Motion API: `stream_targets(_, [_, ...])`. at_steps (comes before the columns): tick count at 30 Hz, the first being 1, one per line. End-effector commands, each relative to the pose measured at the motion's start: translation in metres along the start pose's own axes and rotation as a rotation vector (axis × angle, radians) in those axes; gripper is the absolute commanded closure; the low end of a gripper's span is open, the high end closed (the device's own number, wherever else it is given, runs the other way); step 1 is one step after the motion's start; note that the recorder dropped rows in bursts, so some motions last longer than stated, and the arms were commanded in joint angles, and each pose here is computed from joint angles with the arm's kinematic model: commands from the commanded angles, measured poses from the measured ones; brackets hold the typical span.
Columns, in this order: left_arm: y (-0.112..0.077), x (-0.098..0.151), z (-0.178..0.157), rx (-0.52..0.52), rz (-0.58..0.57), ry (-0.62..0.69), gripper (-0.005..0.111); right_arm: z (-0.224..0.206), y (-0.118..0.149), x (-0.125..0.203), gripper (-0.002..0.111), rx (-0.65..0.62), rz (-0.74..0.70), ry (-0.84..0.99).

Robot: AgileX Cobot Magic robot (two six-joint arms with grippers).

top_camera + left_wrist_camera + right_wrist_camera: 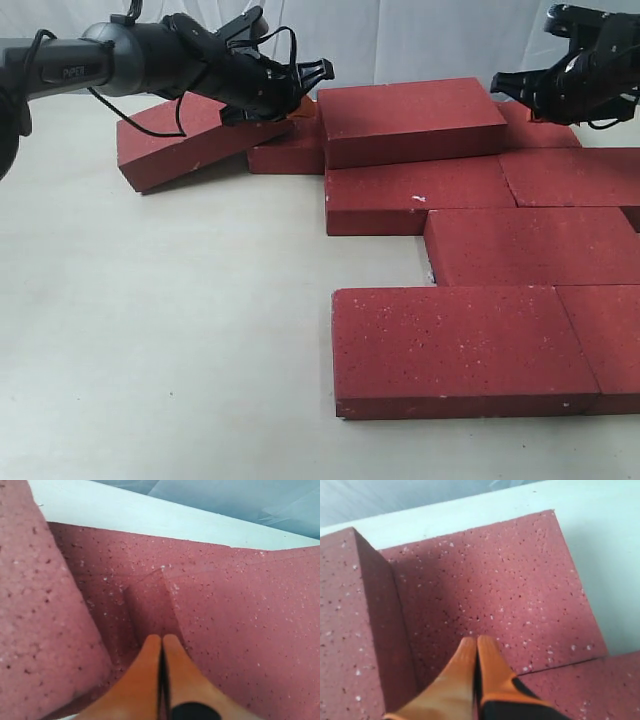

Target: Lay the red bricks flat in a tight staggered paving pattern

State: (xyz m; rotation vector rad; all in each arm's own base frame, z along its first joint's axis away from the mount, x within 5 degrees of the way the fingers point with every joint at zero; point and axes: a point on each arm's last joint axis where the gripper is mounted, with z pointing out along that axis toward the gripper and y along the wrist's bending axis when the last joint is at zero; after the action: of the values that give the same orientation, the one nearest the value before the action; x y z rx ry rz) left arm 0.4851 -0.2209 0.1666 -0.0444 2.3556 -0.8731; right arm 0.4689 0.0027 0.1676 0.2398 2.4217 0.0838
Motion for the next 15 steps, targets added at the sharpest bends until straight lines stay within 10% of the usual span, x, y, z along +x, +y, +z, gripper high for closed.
stream_targets(1, [-0.001,0.001,0.002,0.007,-0.01,0.005,0.107,0.007,0.017,0.002,0.109,-0.032,-0.087,-0.04])
stream_targets(15, [-0.002,0.004,0.001,0.02,-0.014,0.041,0.107,-0.014,0.04,0.008,0.109,-0.079,-0.188,0.068])
